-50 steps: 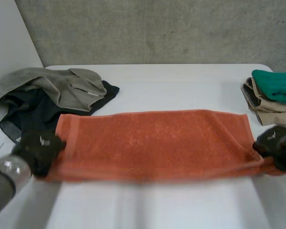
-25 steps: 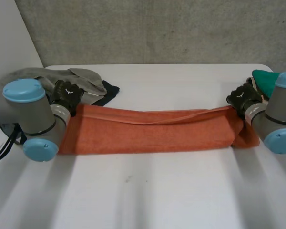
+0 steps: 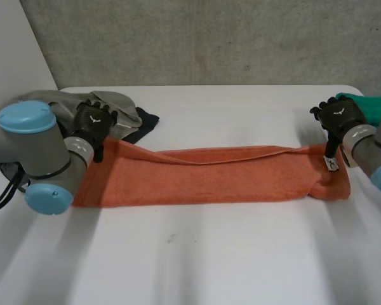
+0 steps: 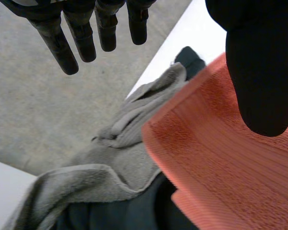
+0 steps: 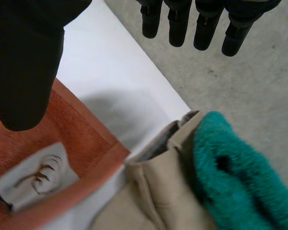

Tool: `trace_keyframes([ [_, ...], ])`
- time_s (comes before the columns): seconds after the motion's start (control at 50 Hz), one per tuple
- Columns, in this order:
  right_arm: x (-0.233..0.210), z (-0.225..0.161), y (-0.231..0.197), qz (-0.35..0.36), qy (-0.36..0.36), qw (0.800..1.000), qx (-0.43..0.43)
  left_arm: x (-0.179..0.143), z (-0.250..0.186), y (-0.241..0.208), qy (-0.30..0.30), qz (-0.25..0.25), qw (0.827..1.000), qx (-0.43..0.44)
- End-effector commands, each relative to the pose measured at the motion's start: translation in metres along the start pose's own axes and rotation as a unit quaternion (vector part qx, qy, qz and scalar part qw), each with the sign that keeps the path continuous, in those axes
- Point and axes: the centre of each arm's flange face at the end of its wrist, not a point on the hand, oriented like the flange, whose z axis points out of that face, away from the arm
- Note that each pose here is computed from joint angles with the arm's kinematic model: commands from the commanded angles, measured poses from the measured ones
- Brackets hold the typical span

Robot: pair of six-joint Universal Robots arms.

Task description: Fold the laundry.

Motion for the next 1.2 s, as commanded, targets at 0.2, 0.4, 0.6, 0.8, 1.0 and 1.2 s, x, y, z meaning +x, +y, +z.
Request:
trace_keyframes([
  [0.2,-0.011,0.038,0.026,0.07,0.004,0.997,0.03,0.023,0.048,0.028,0.024,-0.019,0.999,0.043],
  [0.4,-0.012,0.067,0.017,0.055,0.113,0.984,0.126,-0.024,0.091,0.028,-0.081,-0.061,0.987,0.122],
  [0.6,-0.004,0.056,0.002,0.053,0.125,0.981,0.139,-0.018,0.078,0.019,-0.072,-0.075,0.988,0.112],
  [0.8,0.023,-0.022,-0.034,0.069,0.077,0.994,0.038,-0.039,0.016,-0.023,-0.06,-0.113,0.985,0.118],
  [1.0,0.026,-0.082,0.017,0.164,0.005,0.973,-0.163,-0.041,-0.037,-0.034,-0.041,-0.149,0.982,0.109],
  [1.2,0.002,-0.091,0.041,0.207,-0.051,0.963,-0.163,-0.02,-0.056,-0.027,-0.012,-0.172,0.981,0.09],
])
